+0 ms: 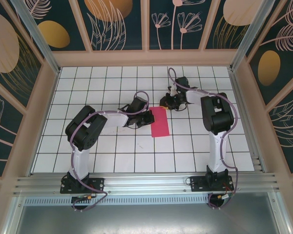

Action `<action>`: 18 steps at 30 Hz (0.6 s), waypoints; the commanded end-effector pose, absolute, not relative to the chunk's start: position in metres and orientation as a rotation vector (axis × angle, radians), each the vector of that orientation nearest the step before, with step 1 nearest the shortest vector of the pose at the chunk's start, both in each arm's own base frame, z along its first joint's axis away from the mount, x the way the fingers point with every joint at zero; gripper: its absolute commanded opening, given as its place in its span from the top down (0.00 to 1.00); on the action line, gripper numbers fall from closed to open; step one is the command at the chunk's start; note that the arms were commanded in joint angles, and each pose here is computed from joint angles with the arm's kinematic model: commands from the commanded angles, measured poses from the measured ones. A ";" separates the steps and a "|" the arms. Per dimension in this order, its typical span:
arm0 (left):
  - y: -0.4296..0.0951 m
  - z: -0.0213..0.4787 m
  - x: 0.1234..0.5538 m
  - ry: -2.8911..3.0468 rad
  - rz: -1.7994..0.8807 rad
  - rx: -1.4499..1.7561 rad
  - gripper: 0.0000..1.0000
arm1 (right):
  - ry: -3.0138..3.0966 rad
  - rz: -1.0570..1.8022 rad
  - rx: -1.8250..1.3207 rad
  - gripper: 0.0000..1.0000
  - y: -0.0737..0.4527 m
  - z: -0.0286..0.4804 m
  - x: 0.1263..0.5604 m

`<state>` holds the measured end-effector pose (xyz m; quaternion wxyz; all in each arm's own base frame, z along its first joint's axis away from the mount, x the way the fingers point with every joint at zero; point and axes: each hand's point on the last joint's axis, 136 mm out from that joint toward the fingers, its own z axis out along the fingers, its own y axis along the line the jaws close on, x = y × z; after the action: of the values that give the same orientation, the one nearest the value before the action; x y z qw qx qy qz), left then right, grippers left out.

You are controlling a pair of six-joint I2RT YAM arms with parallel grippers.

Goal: Fold a paper plane with a square sheet of paper (pick it up from the middle)
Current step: Fold the square sheet of paper in half at the center of the table.

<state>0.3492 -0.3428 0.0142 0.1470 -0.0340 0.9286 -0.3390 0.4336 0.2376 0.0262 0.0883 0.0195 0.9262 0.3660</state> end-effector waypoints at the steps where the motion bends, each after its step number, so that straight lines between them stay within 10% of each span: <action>1: -0.311 -0.037 0.321 2.860 -0.758 -0.141 0.94 | 2.704 1.150 0.012 0.78 0.241 0.054 0.440; 18: -0.312 -0.037 0.321 2.859 -0.763 -0.148 0.94 | 2.822 1.030 0.118 0.78 0.224 -0.006 0.435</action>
<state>0.3492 -0.3428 0.0142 0.1470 -0.0341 0.9287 -0.3387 0.4359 0.2342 0.0223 0.0815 0.0253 0.9235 0.3739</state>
